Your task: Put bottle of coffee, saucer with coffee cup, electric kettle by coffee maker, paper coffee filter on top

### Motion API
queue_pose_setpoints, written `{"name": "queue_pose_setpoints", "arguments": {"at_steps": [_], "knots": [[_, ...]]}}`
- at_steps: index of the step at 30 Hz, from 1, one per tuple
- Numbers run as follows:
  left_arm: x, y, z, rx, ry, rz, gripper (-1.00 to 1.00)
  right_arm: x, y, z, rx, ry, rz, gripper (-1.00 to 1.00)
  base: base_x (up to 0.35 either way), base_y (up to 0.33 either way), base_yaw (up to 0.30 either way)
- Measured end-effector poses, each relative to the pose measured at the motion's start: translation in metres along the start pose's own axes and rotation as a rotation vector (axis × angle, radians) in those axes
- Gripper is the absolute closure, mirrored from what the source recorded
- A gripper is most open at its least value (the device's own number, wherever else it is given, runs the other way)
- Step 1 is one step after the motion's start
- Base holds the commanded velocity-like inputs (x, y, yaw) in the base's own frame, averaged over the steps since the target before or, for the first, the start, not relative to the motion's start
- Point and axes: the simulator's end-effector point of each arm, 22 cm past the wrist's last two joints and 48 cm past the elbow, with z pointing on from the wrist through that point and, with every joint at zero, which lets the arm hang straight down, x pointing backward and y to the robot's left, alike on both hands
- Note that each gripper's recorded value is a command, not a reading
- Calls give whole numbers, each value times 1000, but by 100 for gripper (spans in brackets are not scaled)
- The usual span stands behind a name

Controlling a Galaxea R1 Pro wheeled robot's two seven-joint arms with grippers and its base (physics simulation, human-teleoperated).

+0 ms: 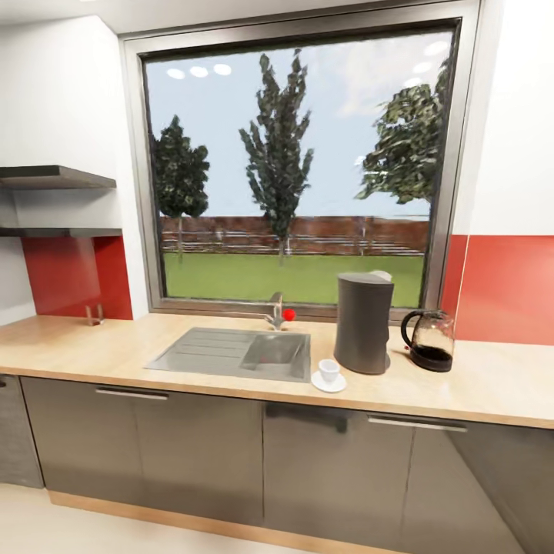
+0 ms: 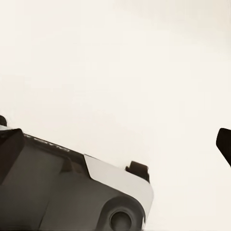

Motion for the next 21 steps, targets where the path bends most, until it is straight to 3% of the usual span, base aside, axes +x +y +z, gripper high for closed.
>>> {"name": "queue_pose_setpoints", "arguments": {"at_steps": [8, 21], "knots": [[1, 1, 0, -1, 4, 1, -100, -6, -1, -1, 0, -28, 98, -100, 43, 330, 0], [1, 0, 0, 1, 6, 2, -100, -8, -2, -1, 4, -35, 107, -100, 253, 212, 0]]}}
